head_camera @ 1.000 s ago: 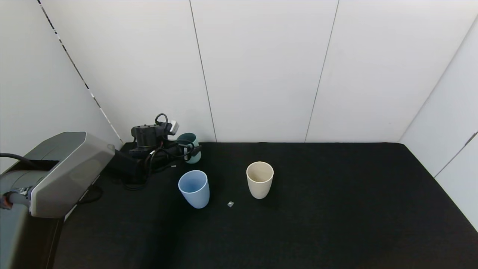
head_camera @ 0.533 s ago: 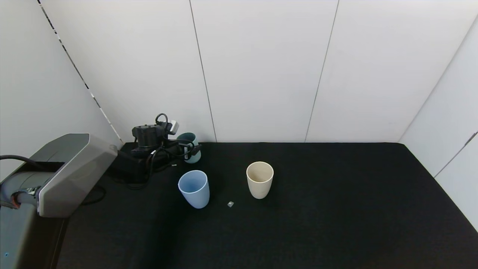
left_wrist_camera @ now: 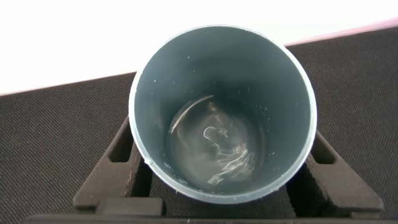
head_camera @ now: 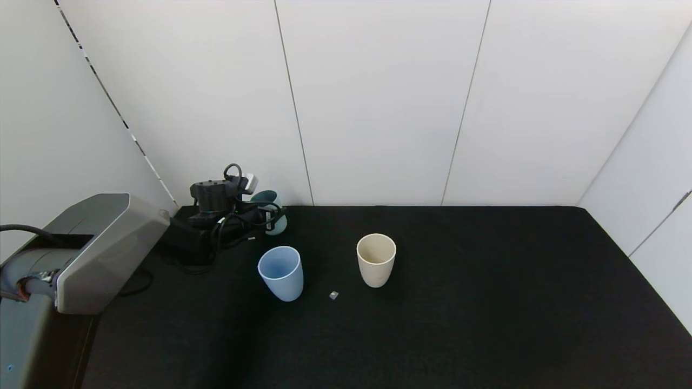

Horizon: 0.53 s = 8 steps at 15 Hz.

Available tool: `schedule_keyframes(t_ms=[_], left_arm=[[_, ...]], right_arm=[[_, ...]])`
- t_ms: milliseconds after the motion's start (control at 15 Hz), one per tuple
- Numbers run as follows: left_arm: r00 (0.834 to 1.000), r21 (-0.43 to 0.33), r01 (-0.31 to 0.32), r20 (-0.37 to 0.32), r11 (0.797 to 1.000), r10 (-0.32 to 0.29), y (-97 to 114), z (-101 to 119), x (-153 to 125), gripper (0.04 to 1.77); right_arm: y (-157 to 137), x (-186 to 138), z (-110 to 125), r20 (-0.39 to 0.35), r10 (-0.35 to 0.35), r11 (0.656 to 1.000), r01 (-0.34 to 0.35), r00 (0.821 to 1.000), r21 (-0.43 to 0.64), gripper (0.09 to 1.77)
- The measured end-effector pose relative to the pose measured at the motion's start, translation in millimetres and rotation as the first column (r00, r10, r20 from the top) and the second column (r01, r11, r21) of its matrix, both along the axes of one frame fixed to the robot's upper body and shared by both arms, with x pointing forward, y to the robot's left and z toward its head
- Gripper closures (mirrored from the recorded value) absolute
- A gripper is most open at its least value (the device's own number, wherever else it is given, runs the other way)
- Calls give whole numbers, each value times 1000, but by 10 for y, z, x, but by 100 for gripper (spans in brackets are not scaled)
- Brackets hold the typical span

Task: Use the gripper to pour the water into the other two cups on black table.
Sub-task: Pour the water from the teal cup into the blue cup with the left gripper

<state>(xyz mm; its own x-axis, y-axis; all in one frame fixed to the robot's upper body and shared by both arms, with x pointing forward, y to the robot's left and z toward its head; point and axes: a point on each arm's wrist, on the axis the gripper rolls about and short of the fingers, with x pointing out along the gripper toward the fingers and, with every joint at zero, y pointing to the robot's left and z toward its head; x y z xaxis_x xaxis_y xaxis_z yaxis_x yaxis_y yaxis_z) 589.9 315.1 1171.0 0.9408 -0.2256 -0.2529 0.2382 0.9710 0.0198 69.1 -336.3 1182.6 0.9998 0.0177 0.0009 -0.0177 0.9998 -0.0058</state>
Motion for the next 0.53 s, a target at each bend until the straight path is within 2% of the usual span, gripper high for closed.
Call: schedule_keyframes(t_ms=[533], left_arm=[[1000, -1, -4, 3, 1000, 4, 5, 47, -29, 63]], right_arm=[[0, 0, 0, 0, 0, 1000, 0, 1000, 0, 15]])
